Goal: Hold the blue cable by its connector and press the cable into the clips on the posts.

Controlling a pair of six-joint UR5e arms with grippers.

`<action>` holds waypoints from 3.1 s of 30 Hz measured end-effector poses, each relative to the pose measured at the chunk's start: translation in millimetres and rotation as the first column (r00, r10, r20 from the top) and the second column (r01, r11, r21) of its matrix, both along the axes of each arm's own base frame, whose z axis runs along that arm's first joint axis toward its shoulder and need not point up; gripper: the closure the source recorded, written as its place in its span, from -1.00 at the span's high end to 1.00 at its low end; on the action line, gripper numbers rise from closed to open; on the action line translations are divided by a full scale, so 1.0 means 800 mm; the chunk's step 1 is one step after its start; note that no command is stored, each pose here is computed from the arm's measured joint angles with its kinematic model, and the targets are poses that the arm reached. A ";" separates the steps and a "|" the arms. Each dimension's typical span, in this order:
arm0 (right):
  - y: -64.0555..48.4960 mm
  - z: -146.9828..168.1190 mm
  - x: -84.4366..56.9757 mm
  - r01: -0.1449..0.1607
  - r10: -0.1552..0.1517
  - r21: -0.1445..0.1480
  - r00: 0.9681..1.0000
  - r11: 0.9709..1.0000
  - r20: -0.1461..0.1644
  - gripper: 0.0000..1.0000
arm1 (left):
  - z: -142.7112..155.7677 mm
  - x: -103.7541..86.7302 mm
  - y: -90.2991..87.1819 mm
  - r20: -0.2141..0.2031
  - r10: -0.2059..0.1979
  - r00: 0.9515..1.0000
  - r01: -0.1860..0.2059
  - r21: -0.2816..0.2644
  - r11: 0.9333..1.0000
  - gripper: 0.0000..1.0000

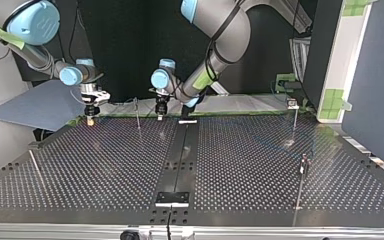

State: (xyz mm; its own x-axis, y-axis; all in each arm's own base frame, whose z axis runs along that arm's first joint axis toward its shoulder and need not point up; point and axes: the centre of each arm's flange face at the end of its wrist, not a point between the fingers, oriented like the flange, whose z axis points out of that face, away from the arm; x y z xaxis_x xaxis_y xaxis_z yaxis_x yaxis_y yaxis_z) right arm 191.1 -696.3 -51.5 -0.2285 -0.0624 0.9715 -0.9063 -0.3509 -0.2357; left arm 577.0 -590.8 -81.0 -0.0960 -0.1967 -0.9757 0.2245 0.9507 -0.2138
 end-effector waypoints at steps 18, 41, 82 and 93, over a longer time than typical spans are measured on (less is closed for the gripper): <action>-0.012 -0.005 0.003 -0.008 0.008 0.008 1.000 1.000 -0.001 -1.00 | 0.004 0.003 -0.001 0.008 0.003 1.000 -0.003 -0.007 1.000 -1.00; -0.009 -0.008 0.007 -0.022 0.022 0.015 1.000 1.000 -0.001 -1.00 | 0.000 -0.004 -0.007 0.002 -0.045 0.999 0.045 0.009 0.999 0.98; 0.011 -0.021 0.032 -0.043 0.047 0.097 0.998 0.994 -0.036 -1.00 | 0.072 -0.141 -0.016 -0.151 -0.305 0.940 0.331 0.194 0.923 0.98; 0.019 -0.027 0.034 -0.044 0.049 0.114 0.998 0.992 -0.042 -1.00 | 0.081 -0.195 -0.010 -0.210 -0.348 0.914 0.390 0.215 0.895 0.98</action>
